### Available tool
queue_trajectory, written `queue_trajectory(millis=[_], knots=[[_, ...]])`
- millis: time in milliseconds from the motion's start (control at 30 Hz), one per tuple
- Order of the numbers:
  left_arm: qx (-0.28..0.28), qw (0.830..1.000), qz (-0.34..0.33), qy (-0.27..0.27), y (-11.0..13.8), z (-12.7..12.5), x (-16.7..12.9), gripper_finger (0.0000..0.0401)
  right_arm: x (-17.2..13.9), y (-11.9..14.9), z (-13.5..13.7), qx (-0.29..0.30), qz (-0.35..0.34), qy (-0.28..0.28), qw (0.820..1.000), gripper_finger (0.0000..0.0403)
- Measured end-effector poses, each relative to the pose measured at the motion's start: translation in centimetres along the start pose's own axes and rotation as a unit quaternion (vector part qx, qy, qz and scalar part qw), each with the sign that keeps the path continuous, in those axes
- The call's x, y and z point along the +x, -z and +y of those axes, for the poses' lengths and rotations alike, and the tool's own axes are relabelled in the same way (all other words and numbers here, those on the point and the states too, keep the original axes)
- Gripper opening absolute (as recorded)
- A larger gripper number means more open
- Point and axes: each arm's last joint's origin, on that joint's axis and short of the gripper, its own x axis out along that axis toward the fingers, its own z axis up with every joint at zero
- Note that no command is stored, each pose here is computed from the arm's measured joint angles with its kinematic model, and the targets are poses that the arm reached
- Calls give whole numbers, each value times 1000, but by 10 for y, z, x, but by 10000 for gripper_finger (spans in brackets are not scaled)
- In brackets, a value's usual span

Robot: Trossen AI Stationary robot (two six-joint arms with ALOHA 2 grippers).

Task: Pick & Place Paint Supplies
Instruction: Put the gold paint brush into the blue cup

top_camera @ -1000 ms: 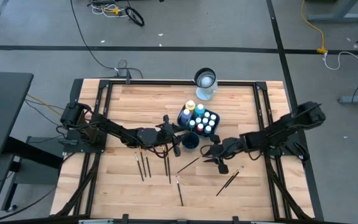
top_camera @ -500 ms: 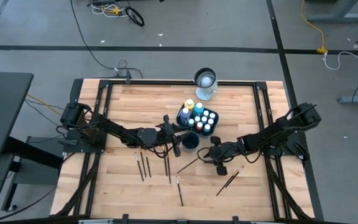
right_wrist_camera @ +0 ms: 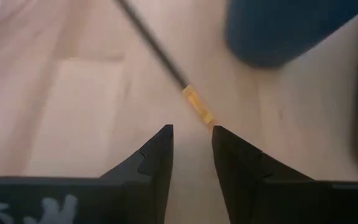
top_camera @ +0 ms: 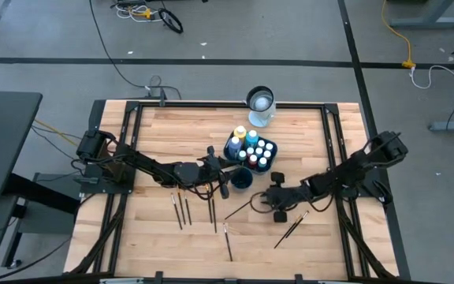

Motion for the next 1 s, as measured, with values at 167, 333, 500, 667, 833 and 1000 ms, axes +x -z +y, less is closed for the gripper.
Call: queue_trajectory(millis=[167, 333, 500, 667, 833, 1000], knots=[[-3, 1000, 0, 0, 0, 0, 0, 109, 10, 3, -14, 29, 12, 11, 999, 123], [-5, 1000, 0, 1, 0, 0, 0, 109, 14, 3, -16, 21, 8, 7, 1000, 148], [-5, 1000, 0, 0, 0, 0, 0, 109, 15, 2, -16, 11, 4, -4, 1000, 160], [-5, 1000, 0, 0, 0, 0, 0, 109, 15, 2, -15, 12, 6, -22, 1000, 141], [-4, 1000, 0, 0, 0, 0, 0, 109, 15, 2, -14, 5, 8, -31, 999, 93], [-4, 1000, 0, 0, 0, 0, 0, 109, 15, 2, -14, -9, 9, -38, 999, 27]])
